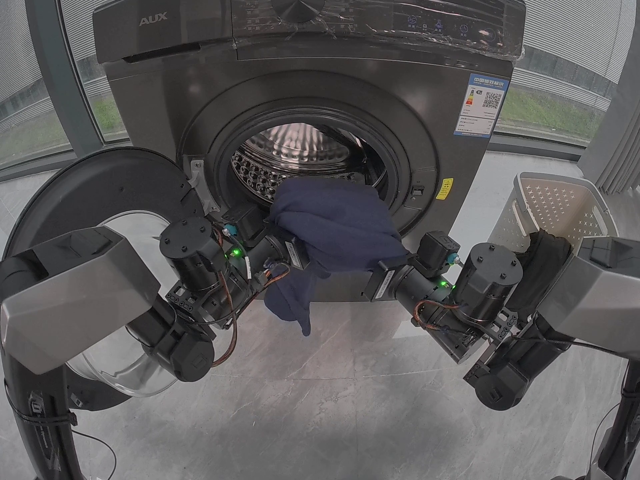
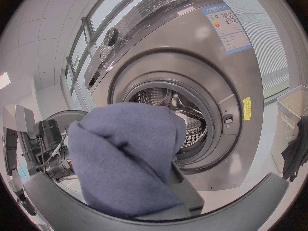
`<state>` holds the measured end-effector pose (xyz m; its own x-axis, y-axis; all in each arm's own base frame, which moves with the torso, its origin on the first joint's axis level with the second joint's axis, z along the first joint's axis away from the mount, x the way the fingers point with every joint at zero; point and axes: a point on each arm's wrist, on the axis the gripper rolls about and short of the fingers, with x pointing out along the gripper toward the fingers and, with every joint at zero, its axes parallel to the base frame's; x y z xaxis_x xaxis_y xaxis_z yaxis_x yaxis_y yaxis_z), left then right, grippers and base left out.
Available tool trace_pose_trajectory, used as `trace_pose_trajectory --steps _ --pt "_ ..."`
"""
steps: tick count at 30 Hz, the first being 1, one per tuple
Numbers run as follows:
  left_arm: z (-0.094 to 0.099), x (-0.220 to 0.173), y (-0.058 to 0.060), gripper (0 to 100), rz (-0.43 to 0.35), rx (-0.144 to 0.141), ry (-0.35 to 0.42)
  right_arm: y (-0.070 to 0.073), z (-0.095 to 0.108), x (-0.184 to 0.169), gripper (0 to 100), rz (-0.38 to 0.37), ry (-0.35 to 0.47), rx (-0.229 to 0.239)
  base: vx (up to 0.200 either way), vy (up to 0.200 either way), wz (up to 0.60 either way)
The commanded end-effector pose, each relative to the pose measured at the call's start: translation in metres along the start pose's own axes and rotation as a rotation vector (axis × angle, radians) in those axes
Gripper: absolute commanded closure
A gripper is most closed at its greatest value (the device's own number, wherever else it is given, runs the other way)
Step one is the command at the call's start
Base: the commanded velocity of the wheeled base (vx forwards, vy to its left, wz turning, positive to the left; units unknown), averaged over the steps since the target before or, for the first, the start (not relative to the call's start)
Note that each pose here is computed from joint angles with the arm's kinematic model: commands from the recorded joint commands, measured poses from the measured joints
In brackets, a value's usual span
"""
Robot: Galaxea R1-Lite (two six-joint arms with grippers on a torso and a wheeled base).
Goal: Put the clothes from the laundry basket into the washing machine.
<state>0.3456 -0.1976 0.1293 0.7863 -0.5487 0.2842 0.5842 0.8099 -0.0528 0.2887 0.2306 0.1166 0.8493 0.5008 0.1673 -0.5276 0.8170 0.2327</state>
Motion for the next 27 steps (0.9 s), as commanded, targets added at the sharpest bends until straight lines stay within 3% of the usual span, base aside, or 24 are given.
trace_pose_trajectory --steps 1,5,8,12,21,27 --pt "0.01 -0.003 -0.002 100 -0.004 -0.004 -0.019 -0.001 -0.006 0.0 0 -0.003 0.016 -0.004 0.0 0.0 0.0" --pt "0.013 -0.005 -0.003 100 -0.004 -0.005 -0.02 -0.001 -0.007 -0.001 0 -0.002 0.024 -0.006 0.0 0.0 0.0" --pt "0.02 -0.015 -0.005 100 -0.009 -0.004 -0.009 0.002 -0.024 -0.035 0 0.041 0.166 -0.049 0.0 0.0 0.0" --pt "0.022 -0.038 -0.01 100 -0.025 0.002 0.052 0.008 -0.028 -0.072 0 0.122 0.279 -0.081 0.0 0.0 0.0" --pt "0.038 -0.099 -0.02 100 -0.032 -0.023 0.155 0.004 -0.012 -0.128 0 0.242 0.378 -0.098 0.0 0.0 0.0" --pt "0.043 -0.109 -0.021 100 -0.022 -0.026 0.159 -0.005 -0.005 -0.133 0 0.207 0.365 -0.096 0.0 0.0 0.0"
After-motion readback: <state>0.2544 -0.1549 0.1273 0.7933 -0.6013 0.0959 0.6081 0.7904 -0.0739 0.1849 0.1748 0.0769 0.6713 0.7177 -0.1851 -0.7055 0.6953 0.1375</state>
